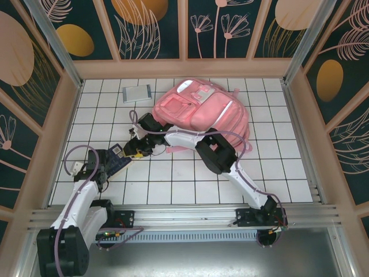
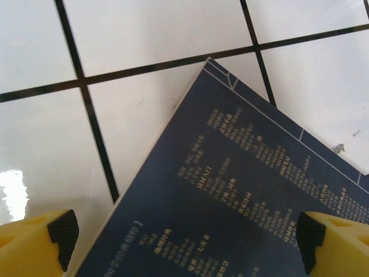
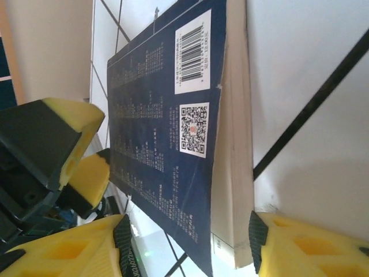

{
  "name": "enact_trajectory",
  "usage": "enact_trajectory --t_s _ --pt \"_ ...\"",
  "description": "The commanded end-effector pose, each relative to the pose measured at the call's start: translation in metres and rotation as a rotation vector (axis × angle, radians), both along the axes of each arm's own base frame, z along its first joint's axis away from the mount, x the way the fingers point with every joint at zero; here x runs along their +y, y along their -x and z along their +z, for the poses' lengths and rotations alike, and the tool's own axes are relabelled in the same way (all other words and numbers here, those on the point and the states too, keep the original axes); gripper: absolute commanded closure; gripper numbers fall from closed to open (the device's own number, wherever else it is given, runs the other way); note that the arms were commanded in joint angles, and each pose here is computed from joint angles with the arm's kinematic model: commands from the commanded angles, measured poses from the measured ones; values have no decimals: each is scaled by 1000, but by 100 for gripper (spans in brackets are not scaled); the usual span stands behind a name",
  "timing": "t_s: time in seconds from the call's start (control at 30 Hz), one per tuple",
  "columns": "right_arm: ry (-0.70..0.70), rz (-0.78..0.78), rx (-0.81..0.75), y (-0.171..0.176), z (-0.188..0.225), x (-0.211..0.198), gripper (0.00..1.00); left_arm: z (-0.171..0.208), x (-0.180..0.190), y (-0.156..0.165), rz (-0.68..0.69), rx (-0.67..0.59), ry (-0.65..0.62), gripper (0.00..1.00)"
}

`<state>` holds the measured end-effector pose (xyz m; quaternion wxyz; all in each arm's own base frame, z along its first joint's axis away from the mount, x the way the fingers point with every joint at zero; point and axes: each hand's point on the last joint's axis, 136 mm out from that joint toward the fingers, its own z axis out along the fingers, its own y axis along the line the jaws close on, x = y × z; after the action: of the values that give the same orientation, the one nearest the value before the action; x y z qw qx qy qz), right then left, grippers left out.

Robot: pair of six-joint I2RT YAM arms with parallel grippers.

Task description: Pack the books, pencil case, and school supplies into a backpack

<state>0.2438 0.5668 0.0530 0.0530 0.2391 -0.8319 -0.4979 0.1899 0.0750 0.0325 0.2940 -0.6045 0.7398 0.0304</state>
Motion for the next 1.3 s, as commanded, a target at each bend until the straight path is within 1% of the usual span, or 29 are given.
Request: enact_trajectory --t_s 0.0,0.1,0.23,0.3,0.37,0.5,0.6,0.63,0.7,0.8,0.93,1.07,1.17,1.27 --pt "-58 54 99 14 5 11 44 -9 -5 -8 -30 -21 30 3" --pt "-80 61 114 14 12 15 46 -16 -11 -10 -53 -19 56 5" --pt "-102 68 129 15 20 17 52 -21 -13 -11 -73 -6 63 7" --pt "-104 64 131 15 20 18 58 -21 -14 -13 -84 -9 67 8" --pt "-100 60 142 14 16 19 68 -19 -15 -15 -91 -17 70 8" --pt "-84 47 155 11 8 21 79 -13 -16 -17 -99 -28 70 8" --pt "-62 23 151 7 2 19 93 -6 -17 -20 -110 -46 70 7" --pt "-53 17 151 6 0 18 94 -3 -17 -22 -116 -52 68 6" --pt "-26 -4 134 -1 -3 13 100 5 -17 -23 -123 -57 61 5" --pt "15 -54 96 -14 -4 -4 100 21 -16 -27 -148 -72 42 3" --pt "82 -67 -5 -20 0 -36 100 52 -20 -43 -248 -130 3 2" --pt "120 -29 -164 -14 16 -65 100 79 -35 -64 -390 -211 -1 2" --pt "147 -22 -297 -15 29 -89 100 96 -54 -81 -517 -284 33 1" --pt "132 -22 -346 -12 42 -116 100 111 -74 -96 -651 -347 57 1"
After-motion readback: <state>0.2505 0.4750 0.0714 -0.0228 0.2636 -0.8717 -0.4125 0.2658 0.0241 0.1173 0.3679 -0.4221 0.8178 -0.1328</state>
